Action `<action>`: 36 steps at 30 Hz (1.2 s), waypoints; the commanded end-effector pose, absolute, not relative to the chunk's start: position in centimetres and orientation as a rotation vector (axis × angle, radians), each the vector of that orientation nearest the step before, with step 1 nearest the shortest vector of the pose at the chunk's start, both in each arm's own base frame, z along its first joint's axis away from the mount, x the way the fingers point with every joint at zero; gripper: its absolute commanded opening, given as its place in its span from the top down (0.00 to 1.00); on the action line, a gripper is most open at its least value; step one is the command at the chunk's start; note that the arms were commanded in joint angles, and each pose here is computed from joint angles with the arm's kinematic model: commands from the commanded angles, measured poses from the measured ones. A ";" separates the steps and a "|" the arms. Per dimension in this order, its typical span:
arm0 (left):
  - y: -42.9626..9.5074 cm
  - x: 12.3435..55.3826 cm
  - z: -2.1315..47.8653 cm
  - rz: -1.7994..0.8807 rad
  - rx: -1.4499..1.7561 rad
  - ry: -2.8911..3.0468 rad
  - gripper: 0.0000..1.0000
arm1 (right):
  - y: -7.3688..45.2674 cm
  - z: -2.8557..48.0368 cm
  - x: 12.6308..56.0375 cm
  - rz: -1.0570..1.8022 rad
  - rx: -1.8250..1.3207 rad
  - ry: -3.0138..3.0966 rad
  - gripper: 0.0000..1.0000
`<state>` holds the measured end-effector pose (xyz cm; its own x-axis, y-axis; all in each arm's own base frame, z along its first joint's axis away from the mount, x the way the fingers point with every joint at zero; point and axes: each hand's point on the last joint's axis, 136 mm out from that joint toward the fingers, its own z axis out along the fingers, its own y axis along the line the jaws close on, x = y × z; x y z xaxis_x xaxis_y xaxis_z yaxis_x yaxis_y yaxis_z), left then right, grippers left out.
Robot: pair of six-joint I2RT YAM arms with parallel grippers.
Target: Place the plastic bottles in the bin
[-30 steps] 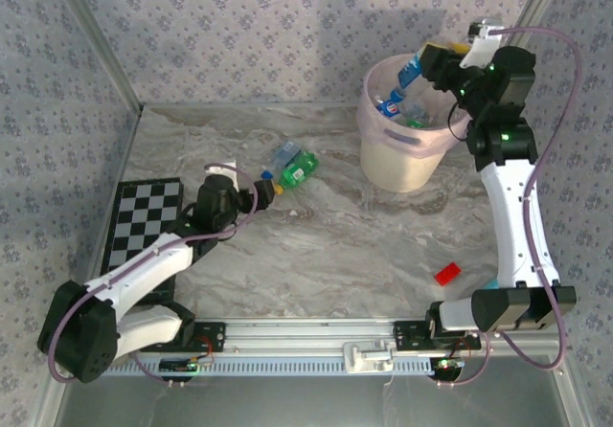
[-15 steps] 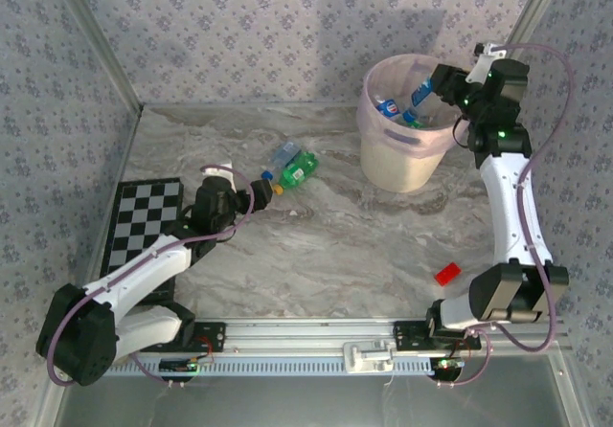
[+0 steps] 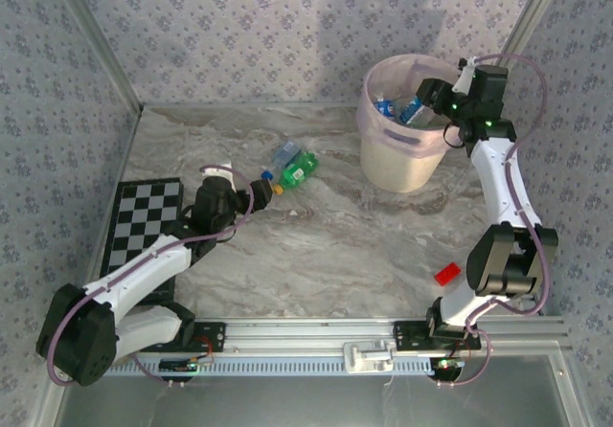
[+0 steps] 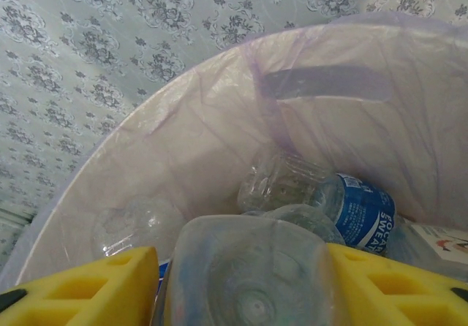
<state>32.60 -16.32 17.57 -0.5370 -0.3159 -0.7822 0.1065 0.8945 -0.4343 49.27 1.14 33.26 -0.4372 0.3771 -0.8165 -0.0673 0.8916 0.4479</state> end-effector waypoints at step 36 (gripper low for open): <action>-21.5 39.2 15.4 -0.588 0.212 2.268 0.04 | 16.5 36.9 37.7 0.612 -0.174 1.901 0.00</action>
